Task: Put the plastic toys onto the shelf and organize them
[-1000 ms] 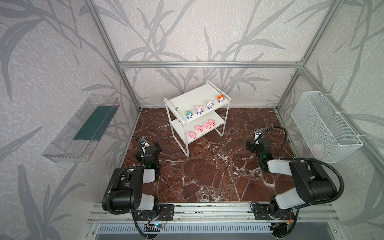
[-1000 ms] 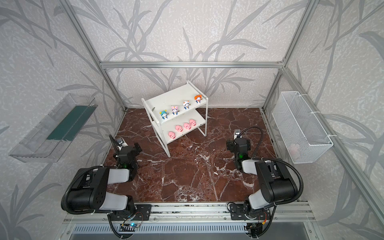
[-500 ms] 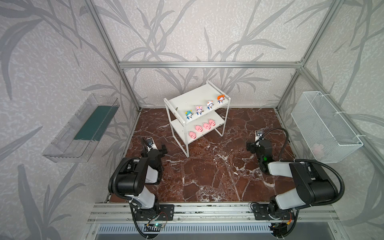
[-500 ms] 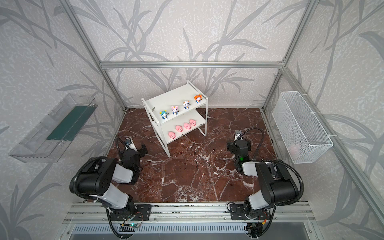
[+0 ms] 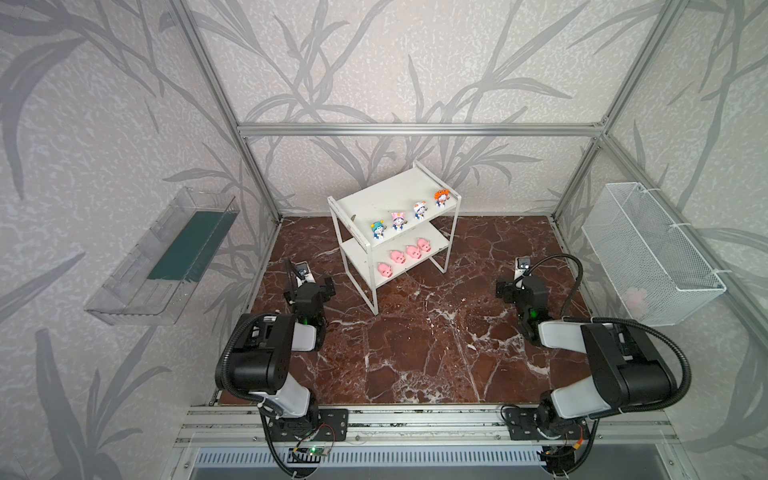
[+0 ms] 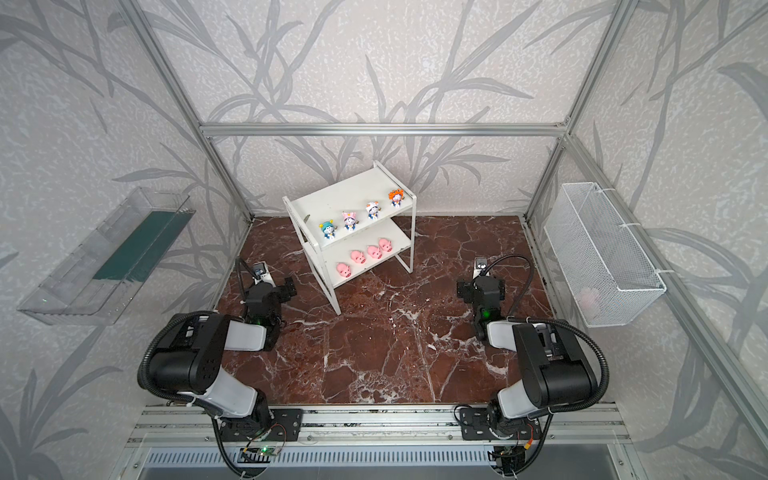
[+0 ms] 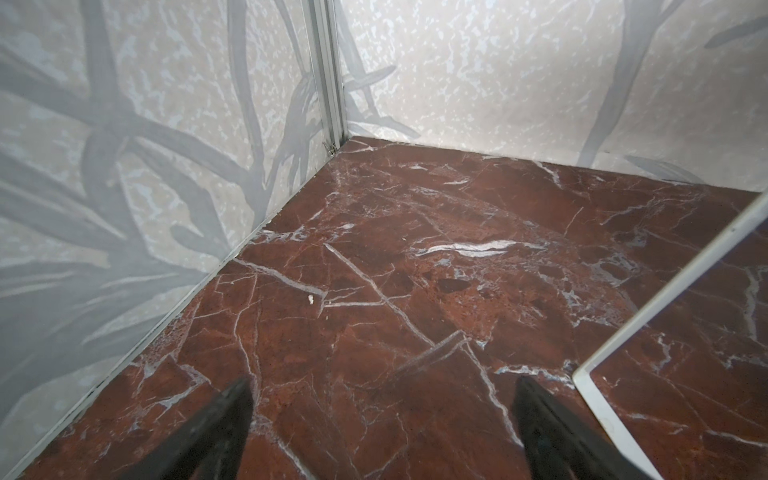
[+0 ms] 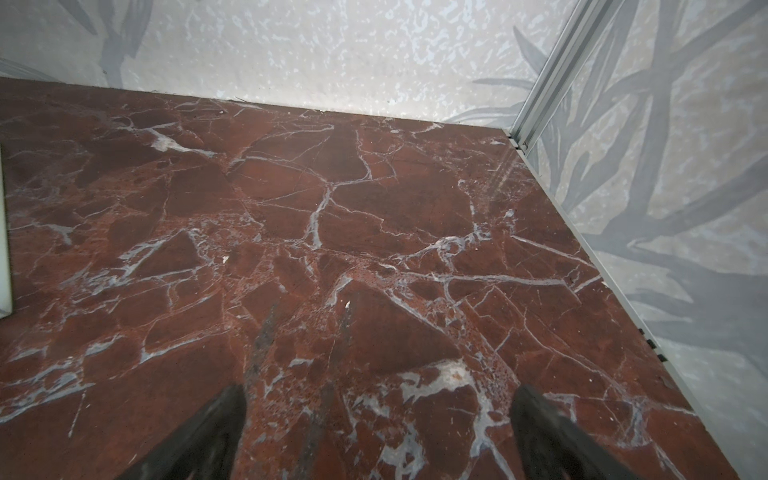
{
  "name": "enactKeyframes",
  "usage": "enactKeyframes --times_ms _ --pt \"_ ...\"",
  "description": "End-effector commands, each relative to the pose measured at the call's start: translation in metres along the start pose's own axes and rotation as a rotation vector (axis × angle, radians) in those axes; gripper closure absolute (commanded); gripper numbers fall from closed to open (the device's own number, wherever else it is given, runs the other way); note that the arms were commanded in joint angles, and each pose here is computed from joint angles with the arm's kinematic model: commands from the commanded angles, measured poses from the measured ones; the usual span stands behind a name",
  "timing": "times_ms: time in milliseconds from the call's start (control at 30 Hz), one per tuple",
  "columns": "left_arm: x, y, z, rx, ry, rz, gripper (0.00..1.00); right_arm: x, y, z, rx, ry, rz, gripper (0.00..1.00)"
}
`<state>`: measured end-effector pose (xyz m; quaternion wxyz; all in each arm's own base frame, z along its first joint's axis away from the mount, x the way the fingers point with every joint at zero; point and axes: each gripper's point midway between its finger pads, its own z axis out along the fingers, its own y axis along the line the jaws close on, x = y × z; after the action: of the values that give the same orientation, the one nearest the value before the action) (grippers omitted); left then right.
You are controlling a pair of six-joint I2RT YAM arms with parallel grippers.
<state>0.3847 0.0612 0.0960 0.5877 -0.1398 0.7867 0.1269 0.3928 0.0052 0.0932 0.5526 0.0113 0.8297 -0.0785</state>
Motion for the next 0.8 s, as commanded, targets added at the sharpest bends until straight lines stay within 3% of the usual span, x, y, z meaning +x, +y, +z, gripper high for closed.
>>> enactKeyframes --times_ms 0,100,167,267,400,467,600,767 --pt "-0.005 -0.001 -0.001 0.001 -0.006 0.021 0.01 -0.009 0.001 0.001 -0.01 -0.017 0.016 0.01" --pt "-0.005 -0.001 -0.001 0.0 -0.006 0.02 0.01 -0.004 0.02 0.002 -0.117 -0.057 -0.024 0.01" --pt "-0.005 -0.001 -0.001 0.0 -0.005 0.02 0.01 -0.003 0.024 0.001 -0.139 -0.093 -0.032 0.01" --pt "-0.005 -0.001 -0.001 0.001 -0.005 0.02 0.01 -0.001 0.035 -0.001 -0.207 -0.022 -0.074 0.01" --pt "-0.005 -0.001 -0.001 0.0 -0.005 0.02 0.01 -0.002 0.041 -0.006 -0.23 -0.096 -0.088 0.01" --pt "-0.005 -0.001 -0.001 0.001 -0.006 0.02 0.01 -0.003 0.037 -0.001 -0.216 -0.075 -0.067 0.01" --pt "-0.005 -0.001 -0.001 0.001 -0.005 0.02 0.01 -0.001 0.004 -0.001 -0.046 -0.046 0.023 0.01" --pt "-0.005 -0.001 -0.001 -0.001 -0.005 0.02 0.01 -0.001 0.004 -0.001 -0.045 -0.05 0.014 0.01"
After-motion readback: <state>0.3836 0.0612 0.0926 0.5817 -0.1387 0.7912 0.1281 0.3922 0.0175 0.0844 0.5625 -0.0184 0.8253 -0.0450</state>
